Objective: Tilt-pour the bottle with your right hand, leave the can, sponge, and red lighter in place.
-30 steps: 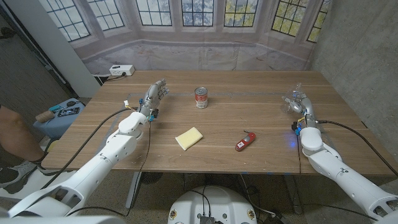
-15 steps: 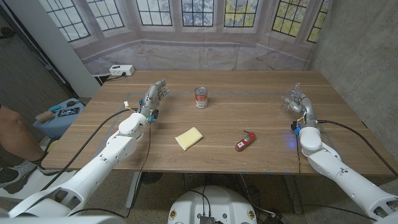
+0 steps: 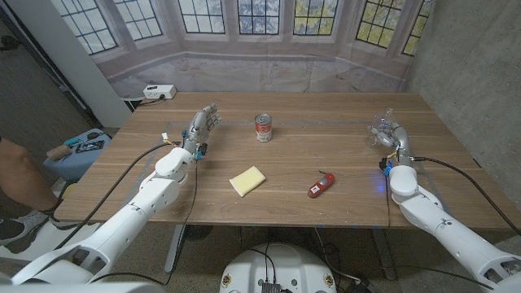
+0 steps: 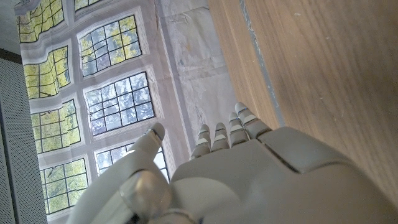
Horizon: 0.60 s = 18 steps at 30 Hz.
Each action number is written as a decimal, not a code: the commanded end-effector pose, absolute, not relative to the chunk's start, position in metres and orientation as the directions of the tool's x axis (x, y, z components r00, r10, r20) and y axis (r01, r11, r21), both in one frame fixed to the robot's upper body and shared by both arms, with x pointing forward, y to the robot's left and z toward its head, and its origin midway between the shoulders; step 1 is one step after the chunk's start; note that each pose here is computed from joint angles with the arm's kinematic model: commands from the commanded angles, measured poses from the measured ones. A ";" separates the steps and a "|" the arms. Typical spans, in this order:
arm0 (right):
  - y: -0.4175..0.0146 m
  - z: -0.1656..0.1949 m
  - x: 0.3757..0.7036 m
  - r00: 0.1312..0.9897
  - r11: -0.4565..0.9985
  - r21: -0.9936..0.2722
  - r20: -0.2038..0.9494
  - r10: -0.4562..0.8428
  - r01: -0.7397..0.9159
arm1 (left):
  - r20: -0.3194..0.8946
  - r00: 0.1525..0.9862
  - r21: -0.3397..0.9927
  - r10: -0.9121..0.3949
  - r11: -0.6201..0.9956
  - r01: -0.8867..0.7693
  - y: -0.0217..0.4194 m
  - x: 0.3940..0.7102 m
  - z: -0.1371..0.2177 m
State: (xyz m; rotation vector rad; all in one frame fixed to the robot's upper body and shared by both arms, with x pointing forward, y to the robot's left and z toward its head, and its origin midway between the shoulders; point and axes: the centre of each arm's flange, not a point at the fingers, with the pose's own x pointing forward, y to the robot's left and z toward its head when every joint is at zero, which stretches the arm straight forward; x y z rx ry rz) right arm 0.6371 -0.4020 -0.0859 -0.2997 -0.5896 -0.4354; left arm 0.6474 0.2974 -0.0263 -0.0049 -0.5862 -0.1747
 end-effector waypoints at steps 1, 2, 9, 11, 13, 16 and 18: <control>-0.399 -0.086 0.638 0.736 0.863 -0.131 0.593 -0.325 0.487 | 0.547 0.821 0.041 -0.162 0.985 0.167 0.298 0.649 -0.028; -0.399 -0.086 0.638 0.736 0.863 -0.130 0.593 -0.327 0.488 | 0.547 0.821 0.041 -0.162 0.985 0.168 0.298 0.649 -0.028; -0.399 -0.086 0.637 0.731 0.860 -0.126 0.596 -0.333 0.494 | 0.546 0.821 0.043 -0.167 0.984 0.172 0.297 0.650 -0.029; -0.399 -0.086 0.636 0.728 0.858 -0.124 0.597 -0.337 0.499 | 0.546 0.821 0.043 -0.169 0.984 0.174 0.296 0.650 -0.029; -0.400 -0.086 0.635 0.726 0.856 -0.121 0.597 -0.341 0.502 | 0.546 0.820 0.043 -0.169 0.984 0.174 0.295 0.650 -0.029; -0.400 -0.087 0.634 0.721 0.854 -0.115 0.600 -0.347 0.507 | 0.548 0.819 0.042 -0.169 0.984 0.174 0.295 0.649 -0.029; -0.400 -0.088 0.633 0.719 0.853 -0.113 0.602 -0.348 0.509 | 0.549 0.819 0.042 -0.168 0.984 0.173 0.295 0.649 -0.029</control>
